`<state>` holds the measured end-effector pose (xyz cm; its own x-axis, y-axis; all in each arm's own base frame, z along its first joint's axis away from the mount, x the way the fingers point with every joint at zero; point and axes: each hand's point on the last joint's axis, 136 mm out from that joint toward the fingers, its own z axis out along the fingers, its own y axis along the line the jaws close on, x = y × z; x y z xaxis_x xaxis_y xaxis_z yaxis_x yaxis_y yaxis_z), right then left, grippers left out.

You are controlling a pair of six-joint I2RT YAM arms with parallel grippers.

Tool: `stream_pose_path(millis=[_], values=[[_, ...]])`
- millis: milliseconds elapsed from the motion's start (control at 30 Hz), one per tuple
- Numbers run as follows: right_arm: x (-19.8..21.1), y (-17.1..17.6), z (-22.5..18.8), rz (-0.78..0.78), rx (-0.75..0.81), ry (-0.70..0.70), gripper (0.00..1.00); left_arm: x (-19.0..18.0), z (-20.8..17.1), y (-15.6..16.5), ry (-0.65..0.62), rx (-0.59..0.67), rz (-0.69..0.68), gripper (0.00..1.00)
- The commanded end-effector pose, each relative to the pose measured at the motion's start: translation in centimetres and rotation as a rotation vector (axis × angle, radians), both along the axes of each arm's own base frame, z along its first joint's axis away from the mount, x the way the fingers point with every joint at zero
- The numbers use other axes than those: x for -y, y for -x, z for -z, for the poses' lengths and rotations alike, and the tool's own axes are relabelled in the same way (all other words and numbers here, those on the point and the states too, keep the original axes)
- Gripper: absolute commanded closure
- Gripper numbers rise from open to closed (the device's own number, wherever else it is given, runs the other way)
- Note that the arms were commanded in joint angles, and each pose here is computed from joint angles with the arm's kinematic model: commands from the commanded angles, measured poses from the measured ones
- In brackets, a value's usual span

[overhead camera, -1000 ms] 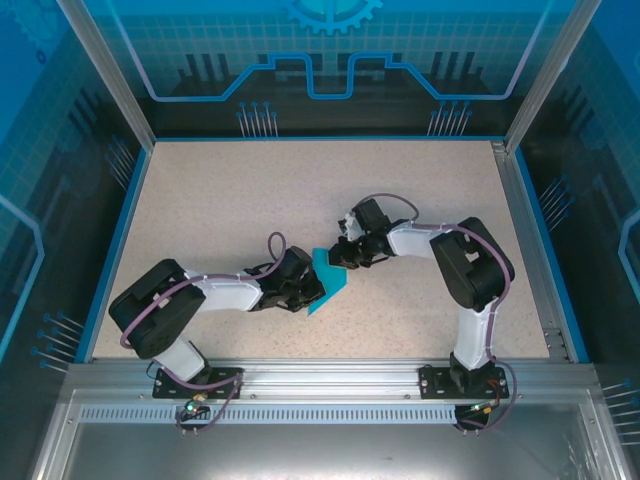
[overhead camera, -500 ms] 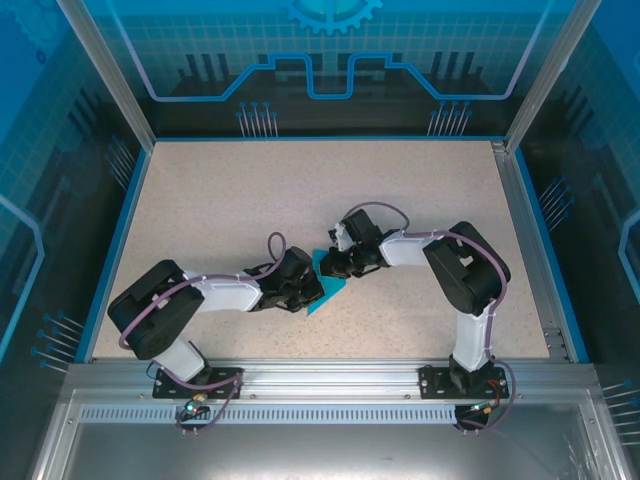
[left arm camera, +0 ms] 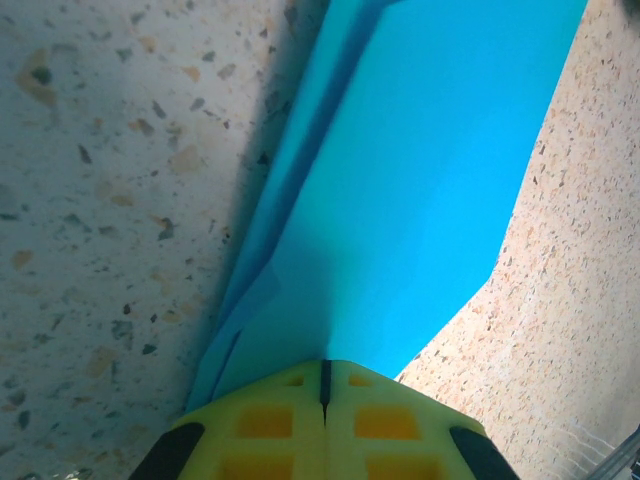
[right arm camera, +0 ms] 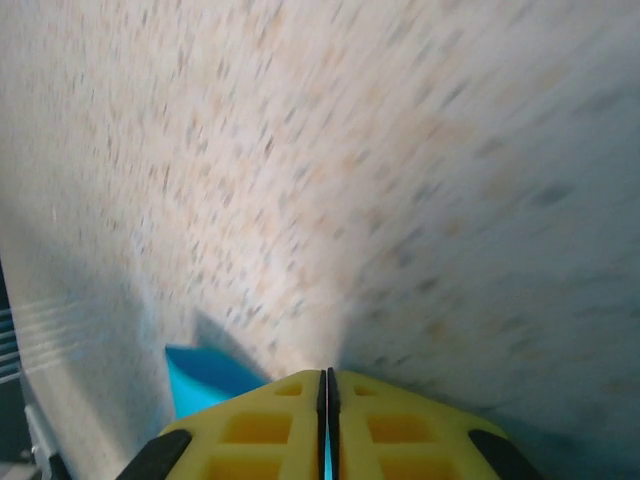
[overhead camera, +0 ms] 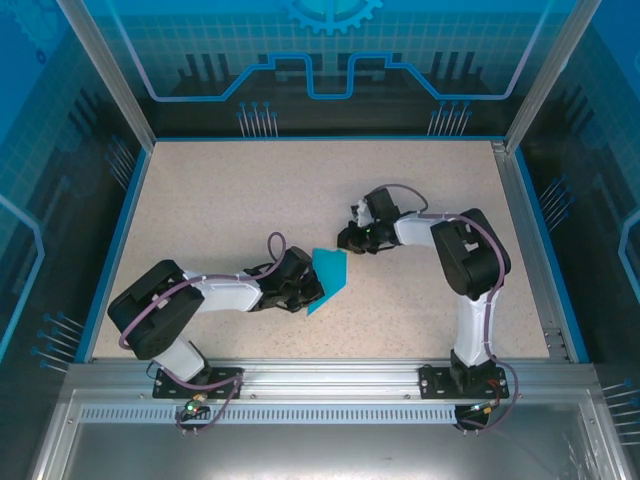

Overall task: Fold a paper plane with a square sheet of paper (pick it up from the middle)
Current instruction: Fourth fold the wing at the center of the table.

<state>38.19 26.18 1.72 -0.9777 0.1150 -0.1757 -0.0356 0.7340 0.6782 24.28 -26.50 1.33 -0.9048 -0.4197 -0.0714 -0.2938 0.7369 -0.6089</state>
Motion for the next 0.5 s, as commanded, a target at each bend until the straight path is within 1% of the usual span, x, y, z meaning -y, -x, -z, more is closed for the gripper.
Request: stream_pose_path(millis=[0, 200, 333, 467], values=[[0.7, -0.8, -0.1, 0.001, 0.013, 0.025, 0.88, -2.5, 2.9, 2.4, -0.119, -0.090, 0.007, 0.93], [0.7, -0.6, -4.8, -0.018, 0.090, 0.001, 0.84, -1.4, 2.0, 1.9, -0.076, -0.074, 0.023, 0.93], [1.4, 0.9, -7.1, -0.016, 0.121, 0.000, 0.81, 0.2, 0.7, 1.1, -0.011, -0.053, 0.025, 0.91], [2.2, 3.0, -7.7, -0.015, 0.110, 0.000, 0.75, 2.4, -1.7, 0.1, 0.081, -0.012, 0.044, 0.85]])
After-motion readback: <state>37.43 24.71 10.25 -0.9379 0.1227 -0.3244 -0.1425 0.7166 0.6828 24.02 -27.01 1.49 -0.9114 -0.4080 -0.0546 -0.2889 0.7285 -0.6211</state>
